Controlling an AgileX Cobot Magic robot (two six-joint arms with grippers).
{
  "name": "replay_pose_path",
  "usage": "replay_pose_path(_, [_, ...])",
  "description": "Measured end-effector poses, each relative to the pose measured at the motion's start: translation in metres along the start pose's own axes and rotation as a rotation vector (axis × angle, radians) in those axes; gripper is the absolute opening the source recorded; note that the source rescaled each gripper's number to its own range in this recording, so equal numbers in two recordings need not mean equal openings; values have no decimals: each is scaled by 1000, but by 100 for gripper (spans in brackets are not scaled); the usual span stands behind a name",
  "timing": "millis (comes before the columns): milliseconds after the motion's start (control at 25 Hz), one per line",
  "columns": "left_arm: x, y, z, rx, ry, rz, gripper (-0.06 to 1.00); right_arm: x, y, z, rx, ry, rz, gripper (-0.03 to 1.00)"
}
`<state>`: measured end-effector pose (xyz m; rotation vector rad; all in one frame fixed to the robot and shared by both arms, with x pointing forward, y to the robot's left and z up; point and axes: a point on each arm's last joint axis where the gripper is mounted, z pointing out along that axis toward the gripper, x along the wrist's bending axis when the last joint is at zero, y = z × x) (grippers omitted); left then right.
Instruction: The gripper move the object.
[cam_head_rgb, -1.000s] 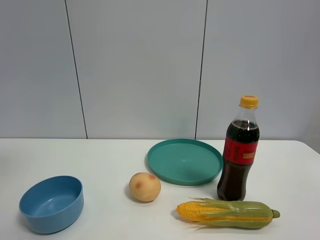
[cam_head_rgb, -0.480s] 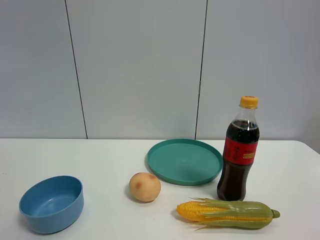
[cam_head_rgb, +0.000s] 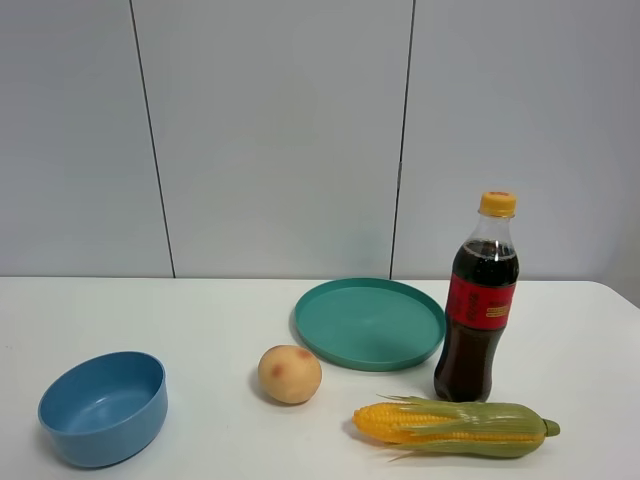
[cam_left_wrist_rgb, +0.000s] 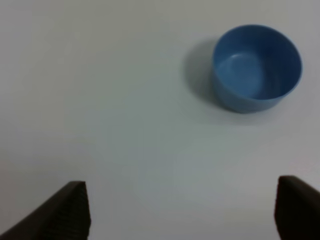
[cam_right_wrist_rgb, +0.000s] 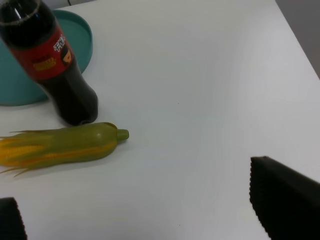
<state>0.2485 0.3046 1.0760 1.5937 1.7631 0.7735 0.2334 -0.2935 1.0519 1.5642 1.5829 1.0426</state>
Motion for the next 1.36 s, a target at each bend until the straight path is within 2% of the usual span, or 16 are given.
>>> replay_pose_path(160, [-6,-21,7,-122,-35,32,53,0,0,0,0,0,0,100])
replay_pose_path(320, [-10,-27,1,-216,-44,65,53,0,0,0,0,0,0,100])
replay_pose_path(1360, [-10,-27,1,-225,-38,67,53,0,0,0,0,0,0,100])
